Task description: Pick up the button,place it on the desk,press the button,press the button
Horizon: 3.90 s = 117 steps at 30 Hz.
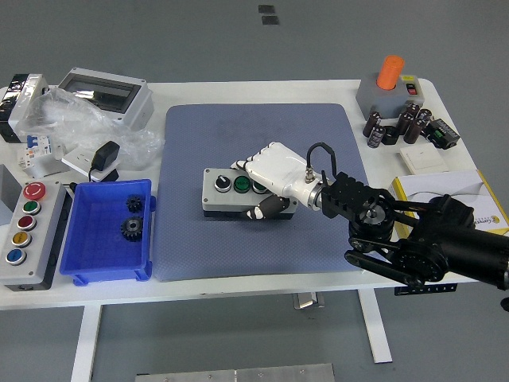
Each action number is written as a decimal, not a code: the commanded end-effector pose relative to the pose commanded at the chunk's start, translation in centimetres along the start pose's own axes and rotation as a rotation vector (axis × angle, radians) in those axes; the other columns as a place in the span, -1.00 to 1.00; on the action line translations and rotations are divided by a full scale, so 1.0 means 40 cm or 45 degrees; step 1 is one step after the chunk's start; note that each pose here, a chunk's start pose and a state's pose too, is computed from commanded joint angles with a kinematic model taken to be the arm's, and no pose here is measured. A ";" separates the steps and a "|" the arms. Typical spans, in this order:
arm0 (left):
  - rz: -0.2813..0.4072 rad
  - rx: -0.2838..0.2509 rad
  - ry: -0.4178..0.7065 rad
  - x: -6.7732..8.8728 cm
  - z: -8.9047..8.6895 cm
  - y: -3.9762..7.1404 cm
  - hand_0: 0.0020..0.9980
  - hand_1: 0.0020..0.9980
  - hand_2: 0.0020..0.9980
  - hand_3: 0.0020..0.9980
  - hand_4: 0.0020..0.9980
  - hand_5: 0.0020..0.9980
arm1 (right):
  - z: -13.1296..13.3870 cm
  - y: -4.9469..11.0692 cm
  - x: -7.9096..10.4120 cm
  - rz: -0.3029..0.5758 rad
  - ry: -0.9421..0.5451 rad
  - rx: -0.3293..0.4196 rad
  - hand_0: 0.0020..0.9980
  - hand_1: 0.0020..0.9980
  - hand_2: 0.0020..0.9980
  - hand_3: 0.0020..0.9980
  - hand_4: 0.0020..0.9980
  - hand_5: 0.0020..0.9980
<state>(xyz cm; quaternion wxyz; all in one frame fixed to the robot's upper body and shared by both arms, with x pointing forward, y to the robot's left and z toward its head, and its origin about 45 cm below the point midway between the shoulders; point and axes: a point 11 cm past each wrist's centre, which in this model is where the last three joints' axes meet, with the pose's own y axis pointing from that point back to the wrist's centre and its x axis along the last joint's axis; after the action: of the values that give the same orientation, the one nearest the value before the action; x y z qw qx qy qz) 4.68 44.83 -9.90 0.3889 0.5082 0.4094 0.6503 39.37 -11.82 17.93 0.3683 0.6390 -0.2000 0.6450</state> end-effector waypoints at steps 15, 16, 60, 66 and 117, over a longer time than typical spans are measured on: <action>0.002 -0.003 -0.001 0.000 -0.002 0.000 0.26 0.21 0.14 0.12 -0.10 -0.91 | 0.008 -0.002 -0.008 -0.109 -0.043 -0.060 0.20 0.25 0.35 0.35 0.20 -0.92; 0.002 -0.003 0.000 0.000 -0.002 0.000 0.26 0.21 0.14 0.12 -0.10 -0.91 | 0.009 -0.001 -0.008 -0.113 -0.042 -0.063 0.20 0.25 0.35 0.35 0.20 -0.92; -0.061 -0.052 0.042 -0.017 0.002 0.000 0.27 0.18 0.13 0.10 -0.26 -1.00 | 0.161 0.271 0.301 -0.377 -0.326 -0.483 0.55 0.47 0.48 1.00 0.56 0.13; -0.059 -0.043 0.042 -0.016 0.002 0.000 0.27 0.19 0.13 0.10 -0.29 -1.00 | 0.101 0.261 0.255 -0.580 -0.383 -0.345 0.26 0.16 0.04 1.00 0.20 -0.25; -0.091 -0.068 0.055 -0.022 0.016 0.001 0.28 0.19 0.13 0.10 -0.40 -1.00 | 0.049 0.169 0.121 -0.663 -0.449 -0.336 -0.14 -0.13 -0.40 1.00 -0.61 -0.91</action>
<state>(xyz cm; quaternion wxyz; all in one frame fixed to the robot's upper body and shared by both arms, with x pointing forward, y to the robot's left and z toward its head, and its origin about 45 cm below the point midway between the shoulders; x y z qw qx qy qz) 5.48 44.08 -10.07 0.4165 0.4686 0.4179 0.6575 36.19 -16.59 24.30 0.5600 0.7171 -0.1724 0.3774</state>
